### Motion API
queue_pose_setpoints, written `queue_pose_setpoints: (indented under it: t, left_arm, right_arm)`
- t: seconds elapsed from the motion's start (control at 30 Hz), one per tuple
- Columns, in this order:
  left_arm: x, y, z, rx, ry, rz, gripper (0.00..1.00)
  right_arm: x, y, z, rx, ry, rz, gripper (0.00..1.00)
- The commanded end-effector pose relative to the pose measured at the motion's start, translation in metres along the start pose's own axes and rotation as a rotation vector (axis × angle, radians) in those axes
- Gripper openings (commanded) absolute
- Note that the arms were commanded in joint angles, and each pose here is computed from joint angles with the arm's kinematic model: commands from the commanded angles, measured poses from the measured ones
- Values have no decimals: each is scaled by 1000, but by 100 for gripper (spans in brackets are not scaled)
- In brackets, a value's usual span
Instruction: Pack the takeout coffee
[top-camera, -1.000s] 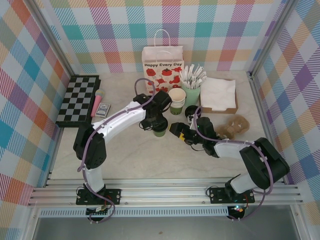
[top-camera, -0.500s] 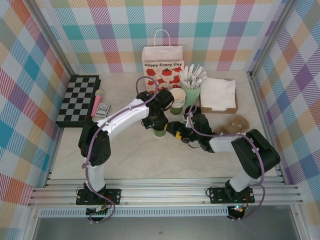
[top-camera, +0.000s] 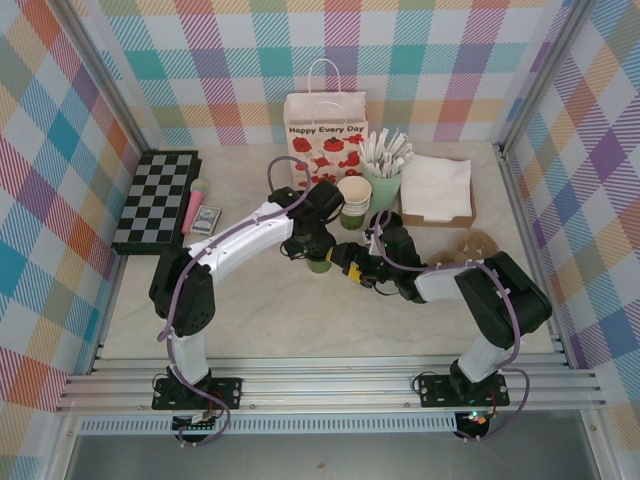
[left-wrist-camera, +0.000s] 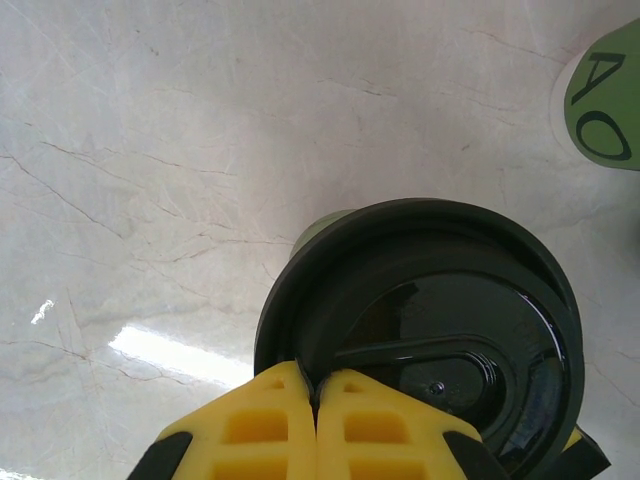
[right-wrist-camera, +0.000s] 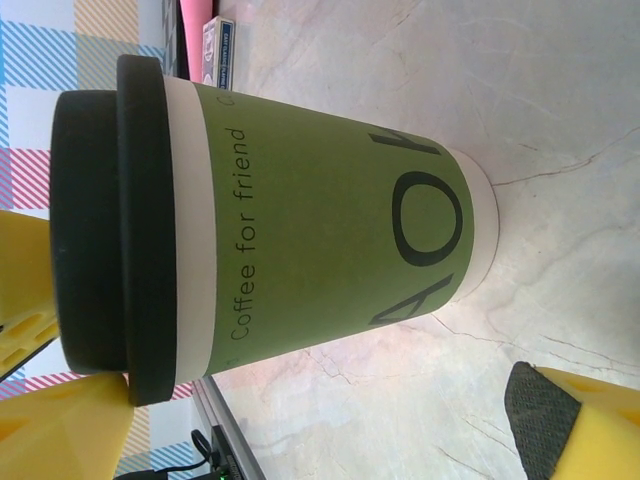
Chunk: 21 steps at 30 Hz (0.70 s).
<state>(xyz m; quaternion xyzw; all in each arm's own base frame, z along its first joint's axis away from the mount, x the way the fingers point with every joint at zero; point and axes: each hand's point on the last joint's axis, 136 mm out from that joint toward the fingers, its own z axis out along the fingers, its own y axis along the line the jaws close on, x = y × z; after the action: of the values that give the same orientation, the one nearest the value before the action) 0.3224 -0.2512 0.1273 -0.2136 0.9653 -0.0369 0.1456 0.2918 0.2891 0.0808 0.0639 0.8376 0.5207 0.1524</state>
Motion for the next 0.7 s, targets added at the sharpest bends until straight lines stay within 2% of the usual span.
queue_pose_setpoints:
  t: [0.0,0.17,0.3,0.47,0.57,0.67]
  left_arm:
    - [54,46,59,-213,211,31,0]
    - [58,47,64,-212,233,30,0]
    - [55,42,63,-194,230,59,0]
    - [27,24,29,-151,161,262,0]
    - [18,14,10,-95,140,359,0]
    - [23,2,2,-25,171,435,0]
  right_arm:
    - [14,-42,-2,150,22,101,97]
    - [17,-57,-8,202,20,154,97]
    - [19,-56,-4,173,45,164,98]
    - [-3,0,-20,39,21,42,99]
    - [-14,25,-40,72,3,-46,100]
    - [-22,30,-59,131,-20,-64,100]
